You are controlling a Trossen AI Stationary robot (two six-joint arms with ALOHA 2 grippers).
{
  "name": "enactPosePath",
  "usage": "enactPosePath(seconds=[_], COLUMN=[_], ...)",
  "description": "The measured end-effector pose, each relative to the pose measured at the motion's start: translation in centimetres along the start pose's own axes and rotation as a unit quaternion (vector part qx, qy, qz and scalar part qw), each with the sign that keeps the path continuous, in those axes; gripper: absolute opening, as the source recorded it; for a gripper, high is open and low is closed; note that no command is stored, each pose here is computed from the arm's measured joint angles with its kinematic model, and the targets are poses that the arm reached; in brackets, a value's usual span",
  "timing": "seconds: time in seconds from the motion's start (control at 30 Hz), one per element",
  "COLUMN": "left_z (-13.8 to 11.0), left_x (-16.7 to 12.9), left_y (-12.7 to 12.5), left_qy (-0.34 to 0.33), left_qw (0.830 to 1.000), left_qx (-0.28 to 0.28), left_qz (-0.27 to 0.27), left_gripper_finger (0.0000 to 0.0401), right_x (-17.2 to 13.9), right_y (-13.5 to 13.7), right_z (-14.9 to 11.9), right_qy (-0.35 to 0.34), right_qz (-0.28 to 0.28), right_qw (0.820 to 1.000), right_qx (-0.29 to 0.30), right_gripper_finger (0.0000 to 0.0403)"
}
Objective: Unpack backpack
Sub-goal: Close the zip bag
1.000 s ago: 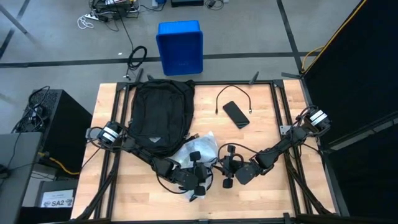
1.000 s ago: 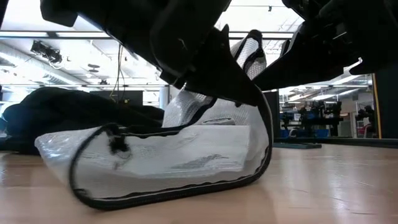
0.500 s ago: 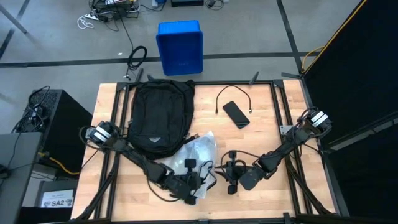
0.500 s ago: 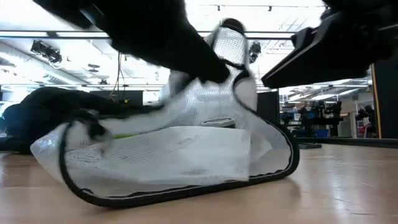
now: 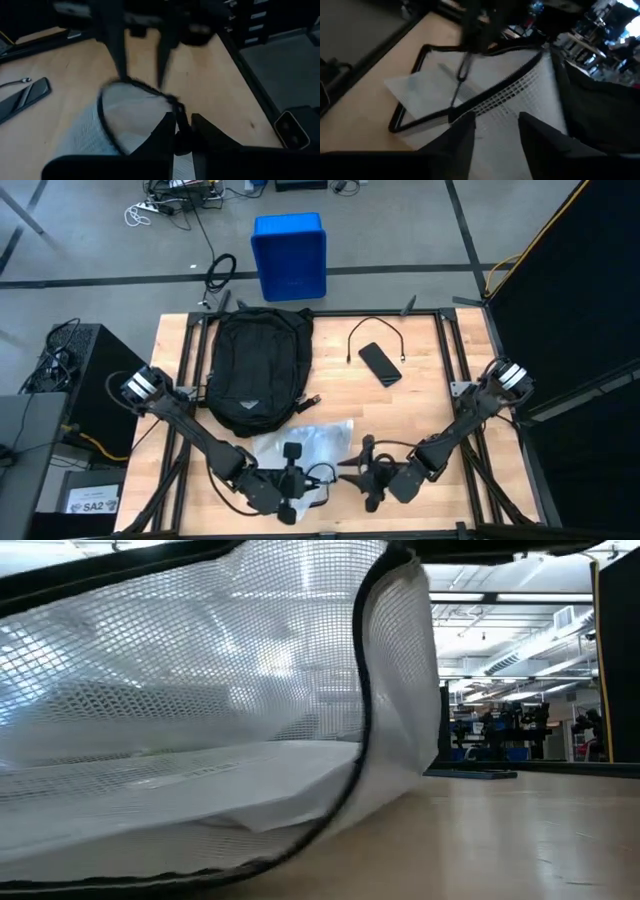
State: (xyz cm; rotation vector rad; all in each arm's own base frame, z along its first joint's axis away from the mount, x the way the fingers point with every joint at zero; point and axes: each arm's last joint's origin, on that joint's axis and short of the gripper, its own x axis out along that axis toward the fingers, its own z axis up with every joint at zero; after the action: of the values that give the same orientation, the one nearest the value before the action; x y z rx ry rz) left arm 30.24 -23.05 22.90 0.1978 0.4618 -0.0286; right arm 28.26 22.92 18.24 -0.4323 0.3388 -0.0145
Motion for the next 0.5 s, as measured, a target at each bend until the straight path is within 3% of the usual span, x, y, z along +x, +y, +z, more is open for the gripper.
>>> enactPosePath(seconds=[0.13,0.33,0.5], left_z=[0.2,0.3,0.3], left_x=[-0.1,-0.1,-0.1], left_y=[0.2,0.2,0.4], left_qy=[0.003,0.011,0.011], left_qw=[1.000,1.000,1.000], left_qx=[0.002,0.007,0.007], left_qz=[0.003,0.005,0.009], left_gripper_finger=[0.0000,0.0000,0.0000], right_x=[1.8,2.9,2.9], right_y=[1.7,3.3,3.5], right_z=[-1.0,-1.7,-0.9], right_qy=[0.022,0.046,0.040], right_qz=[-0.003,-0.077,-0.097], right_qw=[0.998,0.989,0.985], right_qx=[-0.051,-0.122,-0.140], right_gripper_finger=[0.0176,0.0246,0.0272])
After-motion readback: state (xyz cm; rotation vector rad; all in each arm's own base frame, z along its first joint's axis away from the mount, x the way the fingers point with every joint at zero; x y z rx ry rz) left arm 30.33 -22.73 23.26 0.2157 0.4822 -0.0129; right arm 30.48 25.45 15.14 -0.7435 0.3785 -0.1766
